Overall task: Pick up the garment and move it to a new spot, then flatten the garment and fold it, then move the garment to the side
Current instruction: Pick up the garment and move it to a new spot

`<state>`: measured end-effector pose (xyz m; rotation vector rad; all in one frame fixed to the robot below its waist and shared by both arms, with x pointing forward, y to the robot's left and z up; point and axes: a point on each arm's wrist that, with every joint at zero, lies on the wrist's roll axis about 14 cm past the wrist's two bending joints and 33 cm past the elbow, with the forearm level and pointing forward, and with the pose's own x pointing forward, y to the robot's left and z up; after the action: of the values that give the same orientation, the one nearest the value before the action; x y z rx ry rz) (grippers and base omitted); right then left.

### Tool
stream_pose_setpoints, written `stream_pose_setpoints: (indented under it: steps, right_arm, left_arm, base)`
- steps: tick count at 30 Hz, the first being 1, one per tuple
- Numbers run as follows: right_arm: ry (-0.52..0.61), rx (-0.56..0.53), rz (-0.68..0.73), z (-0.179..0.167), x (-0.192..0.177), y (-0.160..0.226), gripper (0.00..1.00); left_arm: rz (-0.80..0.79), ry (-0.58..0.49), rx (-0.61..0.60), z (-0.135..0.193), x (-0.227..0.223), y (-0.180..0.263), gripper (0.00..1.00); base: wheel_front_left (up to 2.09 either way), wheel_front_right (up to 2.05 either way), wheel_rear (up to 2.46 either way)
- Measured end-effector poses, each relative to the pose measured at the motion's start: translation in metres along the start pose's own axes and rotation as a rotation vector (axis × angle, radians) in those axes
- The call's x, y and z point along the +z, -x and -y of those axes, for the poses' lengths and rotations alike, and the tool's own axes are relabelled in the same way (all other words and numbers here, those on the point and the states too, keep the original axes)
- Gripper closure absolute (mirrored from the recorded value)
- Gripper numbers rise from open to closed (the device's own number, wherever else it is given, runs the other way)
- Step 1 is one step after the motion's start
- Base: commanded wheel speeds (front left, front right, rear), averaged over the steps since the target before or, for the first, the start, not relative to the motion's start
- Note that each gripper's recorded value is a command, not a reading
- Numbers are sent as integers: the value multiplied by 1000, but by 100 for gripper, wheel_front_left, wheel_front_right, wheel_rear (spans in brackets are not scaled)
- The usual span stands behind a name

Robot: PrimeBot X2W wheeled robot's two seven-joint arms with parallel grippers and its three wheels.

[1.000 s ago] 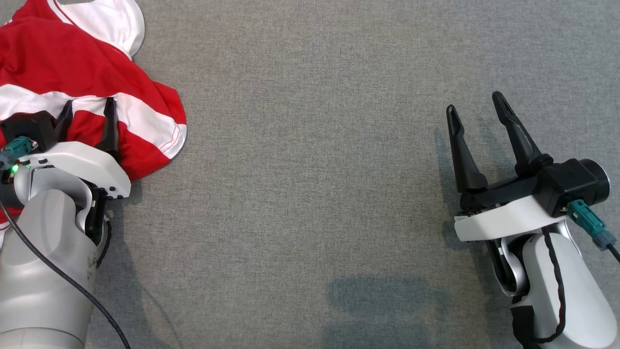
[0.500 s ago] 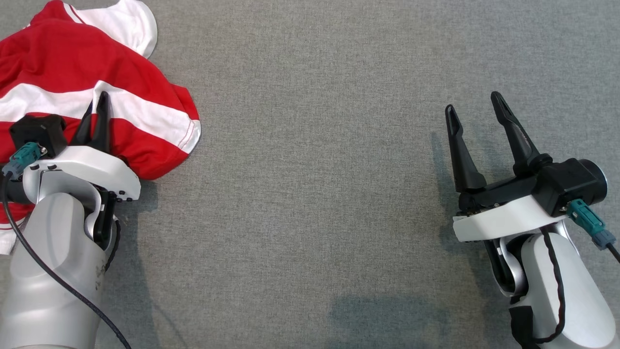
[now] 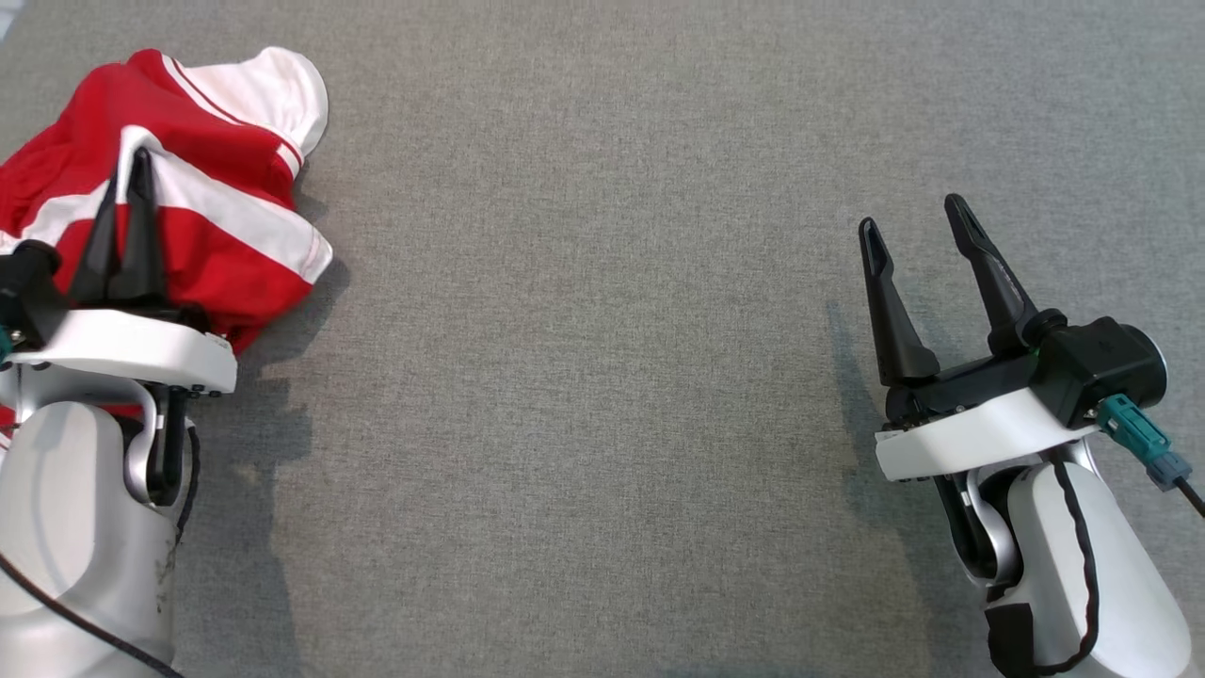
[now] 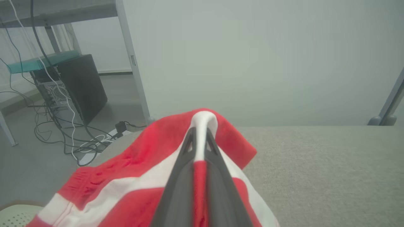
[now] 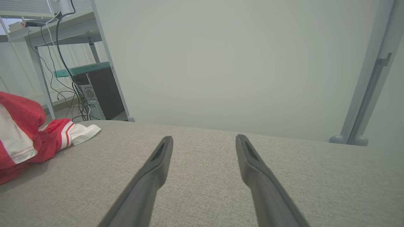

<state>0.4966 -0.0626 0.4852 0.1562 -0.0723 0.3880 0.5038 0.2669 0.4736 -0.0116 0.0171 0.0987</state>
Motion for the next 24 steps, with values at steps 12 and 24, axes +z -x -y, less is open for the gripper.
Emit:
stream_pose_setpoints:
  steps: [12, 24]
  right_arm:
    - [0, -27, 46, 4, 28, 15, 0]
    - [26, -184, 104, 44, 67, 71, 0]
  left_arm:
    - [268, 31, -59, 20, 93, 6, 100]
    - [313, 116, -341, 134, 130, 14, 100]
  base:
    - [0, 0, 0]
    - [0, 0, 0]
